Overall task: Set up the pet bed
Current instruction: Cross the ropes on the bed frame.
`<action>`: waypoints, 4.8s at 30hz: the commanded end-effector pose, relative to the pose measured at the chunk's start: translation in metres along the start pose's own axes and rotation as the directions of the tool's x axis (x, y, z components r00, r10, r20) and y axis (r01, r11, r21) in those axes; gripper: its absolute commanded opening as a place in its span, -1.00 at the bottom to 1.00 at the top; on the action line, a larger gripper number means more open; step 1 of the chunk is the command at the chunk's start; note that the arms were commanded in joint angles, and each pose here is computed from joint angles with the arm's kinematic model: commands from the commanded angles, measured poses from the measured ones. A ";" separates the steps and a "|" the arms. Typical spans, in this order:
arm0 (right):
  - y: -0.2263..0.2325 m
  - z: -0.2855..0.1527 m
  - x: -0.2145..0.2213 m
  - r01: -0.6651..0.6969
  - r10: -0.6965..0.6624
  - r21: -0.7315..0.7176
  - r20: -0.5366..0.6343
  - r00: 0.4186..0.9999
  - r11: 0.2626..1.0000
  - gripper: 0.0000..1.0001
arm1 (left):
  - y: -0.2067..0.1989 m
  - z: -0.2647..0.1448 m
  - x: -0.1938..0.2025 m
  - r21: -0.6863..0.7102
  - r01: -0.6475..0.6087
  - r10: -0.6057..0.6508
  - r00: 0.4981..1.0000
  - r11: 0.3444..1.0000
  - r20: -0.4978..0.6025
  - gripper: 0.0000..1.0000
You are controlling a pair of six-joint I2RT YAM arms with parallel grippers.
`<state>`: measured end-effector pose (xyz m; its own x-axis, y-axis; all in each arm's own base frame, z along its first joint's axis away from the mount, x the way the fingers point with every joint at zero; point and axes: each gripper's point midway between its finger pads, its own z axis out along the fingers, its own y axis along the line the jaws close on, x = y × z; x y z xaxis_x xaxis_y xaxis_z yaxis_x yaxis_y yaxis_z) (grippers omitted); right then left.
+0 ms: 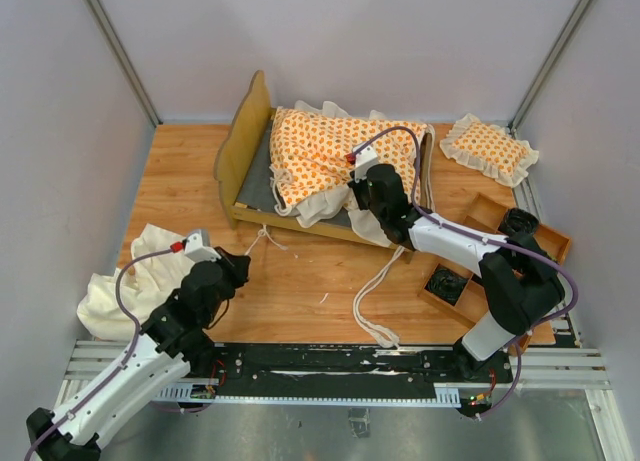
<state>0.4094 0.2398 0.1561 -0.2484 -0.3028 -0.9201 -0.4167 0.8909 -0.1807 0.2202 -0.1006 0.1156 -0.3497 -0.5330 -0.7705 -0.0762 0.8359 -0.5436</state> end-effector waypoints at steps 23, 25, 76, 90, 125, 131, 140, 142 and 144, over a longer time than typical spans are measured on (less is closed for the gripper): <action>-0.019 0.002 -0.008 0.016 -0.015 0.070 -0.006 1.000 0.997 -0.98 | 0.041 -0.047 -0.107 -0.287 0.155 -0.040 0.929 0.945 0.369 -0.99; -0.020 0.002 -0.008 0.019 -0.019 0.071 -0.006 1.000 0.997 -0.98 | 0.049 -0.050 -0.113 -0.329 0.164 -0.018 0.914 0.930 0.404 -0.99; -0.022 -0.028 -0.029 -0.027 0.024 0.043 0.081 0.996 0.999 -0.74 | 0.085 0.078 0.034 -0.407 -0.001 -0.030 0.997 0.913 -0.070 -0.92; 0.002 -0.068 -0.051 -0.114 0.126 -0.100 0.121 0.985 0.988 -0.32 | 0.090 0.015 -0.026 -0.452 0.193 -0.129 0.977 0.871 0.168 -1.00; 0.203 0.052 -0.092 0.411 -0.359 -0.492 0.200 0.912 0.768 -0.11 | -0.012 0.006 -0.072 0.057 -0.136 0.122 0.974 0.989 0.193 0.27; 0.202 0.063 -0.093 0.431 -0.385 -0.467 0.195 0.902 0.772 -0.72 | -0.016 0.005 -0.076 0.065 -0.168 0.152 0.969 0.984 0.195 0.24; 0.184 0.013 -0.140 0.401 -0.282 -0.466 0.306 0.909 0.789 -0.99 | -0.052 0.014 -0.084 0.187 -0.352 0.310 0.925 0.917 0.220 0.17; 0.178 0.005 -0.146 0.376 -0.237 -0.468 0.329 0.914 0.800 -0.99 | -0.056 0.021 -0.090 0.176 -0.395 0.351 0.906 0.902 0.237 0.15; 0.169 0.000 -0.149 0.346 -0.197 -0.476 0.336 0.921 0.808 -0.99 | -0.058 0.029 -0.095 0.150 -0.450 0.409 0.880 0.880 0.240 0.14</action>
<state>0.3811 0.4412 0.2095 0.1034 -0.4946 -0.8630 -0.8433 0.4164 -0.3397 0.2655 -0.0966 0.1701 -0.2354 -0.2556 -0.9377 0.1614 0.9411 -0.2971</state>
